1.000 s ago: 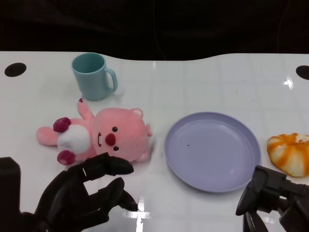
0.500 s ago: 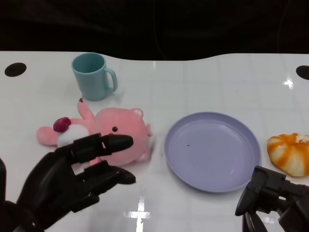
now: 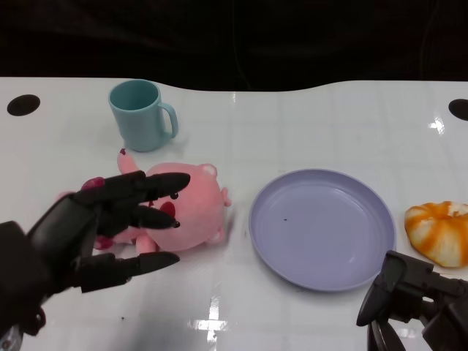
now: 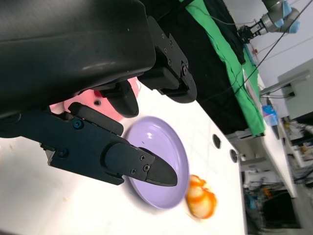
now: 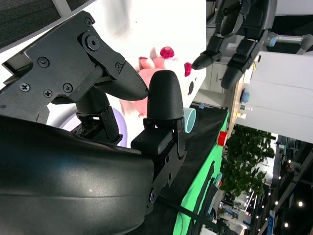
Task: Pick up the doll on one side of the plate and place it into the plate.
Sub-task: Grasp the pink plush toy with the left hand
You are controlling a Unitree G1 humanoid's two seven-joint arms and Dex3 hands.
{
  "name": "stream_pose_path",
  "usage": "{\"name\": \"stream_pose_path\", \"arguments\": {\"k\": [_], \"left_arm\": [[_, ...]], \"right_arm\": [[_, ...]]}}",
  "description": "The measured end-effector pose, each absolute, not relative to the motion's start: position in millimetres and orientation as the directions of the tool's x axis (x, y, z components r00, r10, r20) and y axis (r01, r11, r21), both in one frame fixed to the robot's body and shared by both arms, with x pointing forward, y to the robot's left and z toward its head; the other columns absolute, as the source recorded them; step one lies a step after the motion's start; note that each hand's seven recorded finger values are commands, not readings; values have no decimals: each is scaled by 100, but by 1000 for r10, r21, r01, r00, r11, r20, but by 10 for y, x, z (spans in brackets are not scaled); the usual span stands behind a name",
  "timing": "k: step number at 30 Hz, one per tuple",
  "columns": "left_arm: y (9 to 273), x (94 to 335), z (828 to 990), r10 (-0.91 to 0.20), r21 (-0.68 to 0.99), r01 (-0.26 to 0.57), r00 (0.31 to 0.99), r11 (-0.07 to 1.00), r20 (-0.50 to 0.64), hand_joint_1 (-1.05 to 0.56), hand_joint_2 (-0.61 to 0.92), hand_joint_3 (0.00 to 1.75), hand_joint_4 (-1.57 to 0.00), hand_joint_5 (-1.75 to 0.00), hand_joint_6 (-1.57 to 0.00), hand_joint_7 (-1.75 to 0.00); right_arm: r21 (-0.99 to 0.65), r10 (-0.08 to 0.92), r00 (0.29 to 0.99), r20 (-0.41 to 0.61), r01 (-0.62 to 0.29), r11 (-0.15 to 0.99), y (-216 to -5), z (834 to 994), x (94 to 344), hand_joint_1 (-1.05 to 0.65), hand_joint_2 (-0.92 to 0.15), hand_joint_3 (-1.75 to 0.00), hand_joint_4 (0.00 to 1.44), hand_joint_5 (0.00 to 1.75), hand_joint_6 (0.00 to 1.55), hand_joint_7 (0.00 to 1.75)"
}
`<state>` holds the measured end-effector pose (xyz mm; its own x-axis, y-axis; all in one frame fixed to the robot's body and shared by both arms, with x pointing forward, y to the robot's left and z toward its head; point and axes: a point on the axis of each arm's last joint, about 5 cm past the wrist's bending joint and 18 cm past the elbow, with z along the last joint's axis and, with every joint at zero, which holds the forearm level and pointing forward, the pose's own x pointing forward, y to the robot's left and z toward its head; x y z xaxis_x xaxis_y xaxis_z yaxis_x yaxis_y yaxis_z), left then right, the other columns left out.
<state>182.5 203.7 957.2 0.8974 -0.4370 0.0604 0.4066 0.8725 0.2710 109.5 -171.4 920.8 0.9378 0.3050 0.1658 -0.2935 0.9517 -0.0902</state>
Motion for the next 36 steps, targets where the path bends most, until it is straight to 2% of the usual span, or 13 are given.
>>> {"name": "stream_pose_path", "arguments": {"k": [9, 14, 18, 24, 28, 36], "left_arm": [[2058, 1955, 9739, -450, 549, 358, 893, 755, 37, -60, 91, 0, -2, -74, -32, 0], [2053, 2023, 9829, -445, 731, 310, 895, 608, -8, -65, 92, 2, 0, -66, -25, 0], [2017, 2072, 9876, -430, 836, 267, 902, 479, -42, -66, 92, 3, 0, -53, -22, 0], [1967, 2190, 9889, -379, 928, 226, 920, 295, -103, -67, 92, 2, -1, -44, -22, -1], [1921, 2279, 9830, -346, 957, 226, 926, 184, -152, -70, 92, 2, 0, -42, -22, 0], [1828, 2440, 9747, -285, 972, 231, 935, 45, -209, -72, 92, 3, 0, -41, -21, 0]], "right_arm": [[-89, 301, 939, 165, -289, 953, -1711, 9207, 1095, -19, -43, -137, 68, 175, 59, 152], [-88, 302, 939, 164, -291, 953, -1707, 9207, 1095, -20, -44, -136, 68, 175, 59, 151], [-87, 303, 939, 164, -292, 952, -1704, 9207, 1095, -20, -44, -136, 68, 175, 60, 151], [-86, 300, 940, 163, -289, 953, -1701, 9214, 1092, -21, -45, -135, 68, 175, 60, 151], [-84, 300, 940, 161, -289, 954, -1701, 9216, 1090, -21, -45, -135, 68, 175, 60, 151], [-86, 295, 943, 157, -284, 955, -1700, 9218, 1087, -20, -45, -135, 68, 175, 60, 151]]}}
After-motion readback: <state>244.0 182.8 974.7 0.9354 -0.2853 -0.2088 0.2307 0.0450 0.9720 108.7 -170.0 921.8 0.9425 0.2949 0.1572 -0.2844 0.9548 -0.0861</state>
